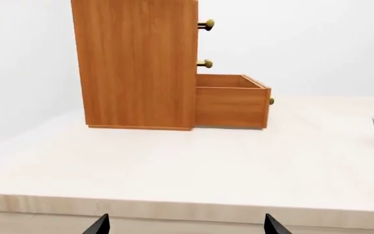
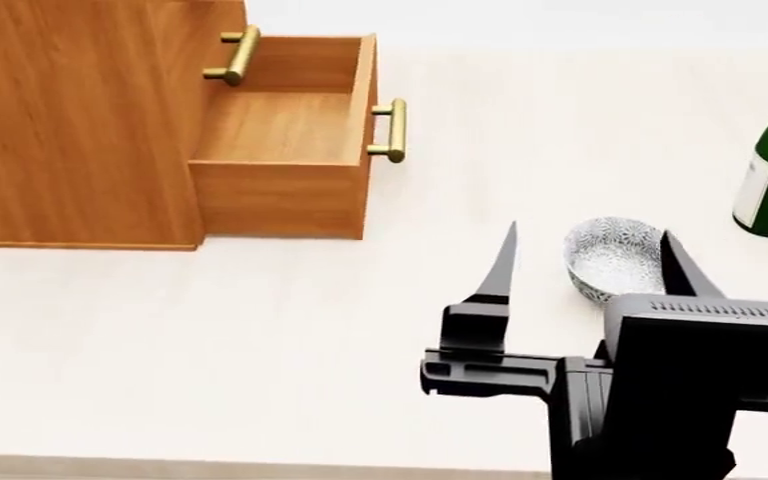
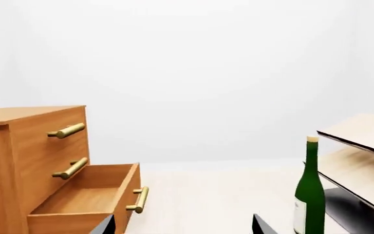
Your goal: Put the bowl in the bottom drawer of the cabinet and close it.
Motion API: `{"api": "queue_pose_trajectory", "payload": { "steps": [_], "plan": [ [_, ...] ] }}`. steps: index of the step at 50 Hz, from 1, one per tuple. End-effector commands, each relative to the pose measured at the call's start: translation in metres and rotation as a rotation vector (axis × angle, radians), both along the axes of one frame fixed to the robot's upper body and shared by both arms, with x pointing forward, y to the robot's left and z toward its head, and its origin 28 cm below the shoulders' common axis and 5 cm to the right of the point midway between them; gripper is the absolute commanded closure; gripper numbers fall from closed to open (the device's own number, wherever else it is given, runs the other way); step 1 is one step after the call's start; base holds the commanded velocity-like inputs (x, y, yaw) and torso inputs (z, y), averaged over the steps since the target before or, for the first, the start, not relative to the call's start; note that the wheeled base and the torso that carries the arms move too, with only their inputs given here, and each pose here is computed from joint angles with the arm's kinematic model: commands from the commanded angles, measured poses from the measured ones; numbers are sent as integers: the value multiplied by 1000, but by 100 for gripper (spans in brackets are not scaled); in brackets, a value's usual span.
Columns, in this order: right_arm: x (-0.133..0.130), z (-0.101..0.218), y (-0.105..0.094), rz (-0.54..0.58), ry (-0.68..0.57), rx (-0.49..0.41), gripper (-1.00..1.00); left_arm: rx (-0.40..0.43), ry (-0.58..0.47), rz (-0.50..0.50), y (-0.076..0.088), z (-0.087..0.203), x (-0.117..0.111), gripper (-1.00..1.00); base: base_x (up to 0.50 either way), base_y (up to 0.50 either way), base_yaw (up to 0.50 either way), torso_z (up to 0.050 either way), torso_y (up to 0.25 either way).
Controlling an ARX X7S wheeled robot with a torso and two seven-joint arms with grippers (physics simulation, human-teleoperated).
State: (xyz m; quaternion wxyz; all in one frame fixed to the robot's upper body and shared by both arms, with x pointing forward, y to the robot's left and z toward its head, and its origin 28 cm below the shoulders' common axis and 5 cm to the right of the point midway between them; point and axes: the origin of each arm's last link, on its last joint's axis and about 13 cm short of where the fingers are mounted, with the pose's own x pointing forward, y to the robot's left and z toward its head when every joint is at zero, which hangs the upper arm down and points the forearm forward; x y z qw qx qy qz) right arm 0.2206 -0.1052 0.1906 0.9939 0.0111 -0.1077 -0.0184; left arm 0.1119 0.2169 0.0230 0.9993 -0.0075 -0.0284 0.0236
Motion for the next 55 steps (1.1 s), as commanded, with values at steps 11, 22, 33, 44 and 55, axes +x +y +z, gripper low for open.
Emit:
{"api": "queue_pose_trajectory", "payload": {
  "steps": [11, 22, 33, 44, 55],
  "plan": [
    [-2, -2, 0, 12, -2, 8, -100, 5, -5, -6, -1, 1, -1, -100, 0, 486, 0, 0, 0],
    [-2, -3, 1, 15, -1, 7, -100, 8, -5, -7, 0, -1, -1, -100, 0, 486, 0, 0, 0],
    [-1, -6, 1, 1, -1, -1, -100, 9, -5, -6, 0, 0, -1, -100, 0, 441, 0, 0, 0],
    [-1, -7, 1, 22, 0, 2, -100, 10, -6, -7, 0, -2, 0, -100, 244, 0, 0, 0, 0],
    [1, -9, 1, 19, 2, 2, -100, 11, -6, -7, 0, -2, 1, -100, 500, 0, 0, 0, 0]
  ]
}}
